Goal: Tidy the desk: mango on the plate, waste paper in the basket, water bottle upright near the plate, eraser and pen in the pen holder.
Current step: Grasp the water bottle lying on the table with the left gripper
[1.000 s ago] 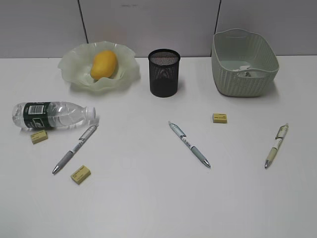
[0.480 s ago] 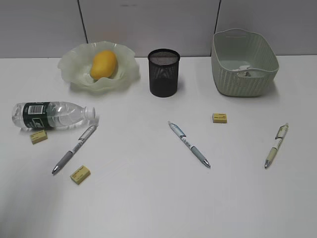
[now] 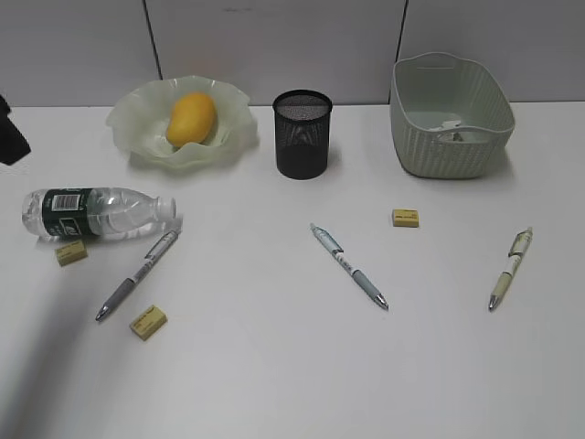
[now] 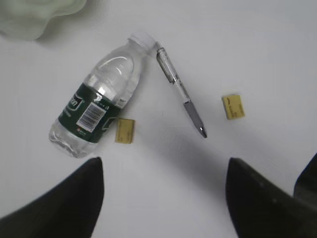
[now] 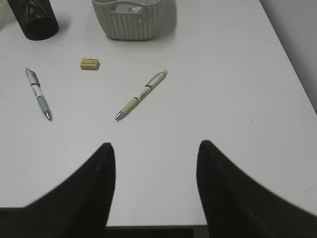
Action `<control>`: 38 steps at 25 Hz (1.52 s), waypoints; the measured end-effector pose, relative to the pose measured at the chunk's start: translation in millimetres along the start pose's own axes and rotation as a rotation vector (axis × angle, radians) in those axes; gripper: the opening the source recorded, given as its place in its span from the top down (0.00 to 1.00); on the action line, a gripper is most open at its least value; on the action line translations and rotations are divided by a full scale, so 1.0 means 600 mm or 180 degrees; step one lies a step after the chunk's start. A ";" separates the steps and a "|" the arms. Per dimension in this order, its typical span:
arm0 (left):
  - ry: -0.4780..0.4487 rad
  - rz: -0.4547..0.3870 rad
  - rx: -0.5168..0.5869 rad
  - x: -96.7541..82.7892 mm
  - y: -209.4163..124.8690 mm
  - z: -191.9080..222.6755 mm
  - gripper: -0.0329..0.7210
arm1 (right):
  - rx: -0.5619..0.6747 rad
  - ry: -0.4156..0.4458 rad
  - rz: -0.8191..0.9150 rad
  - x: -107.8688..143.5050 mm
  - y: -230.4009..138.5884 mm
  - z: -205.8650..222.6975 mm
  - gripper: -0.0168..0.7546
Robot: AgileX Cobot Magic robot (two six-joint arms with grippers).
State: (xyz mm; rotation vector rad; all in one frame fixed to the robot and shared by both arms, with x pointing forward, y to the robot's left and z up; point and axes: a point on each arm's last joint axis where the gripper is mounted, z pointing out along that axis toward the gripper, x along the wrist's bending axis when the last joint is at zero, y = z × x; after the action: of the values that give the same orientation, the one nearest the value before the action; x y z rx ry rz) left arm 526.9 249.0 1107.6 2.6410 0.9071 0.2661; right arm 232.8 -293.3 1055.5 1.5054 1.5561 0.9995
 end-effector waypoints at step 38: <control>-0.0562 0.1391 0.0786 0.138 0.047 0.369 0.18 | 0.0000 0.0000 0.0000 0.000 0.000 0.000 0.45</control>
State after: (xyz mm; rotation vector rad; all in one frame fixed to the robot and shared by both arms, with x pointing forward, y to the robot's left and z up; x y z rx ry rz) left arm 669.1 224.1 918.5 3.0130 0.3154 0.0196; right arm 232.8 -293.3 1055.5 1.5054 1.5561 0.9995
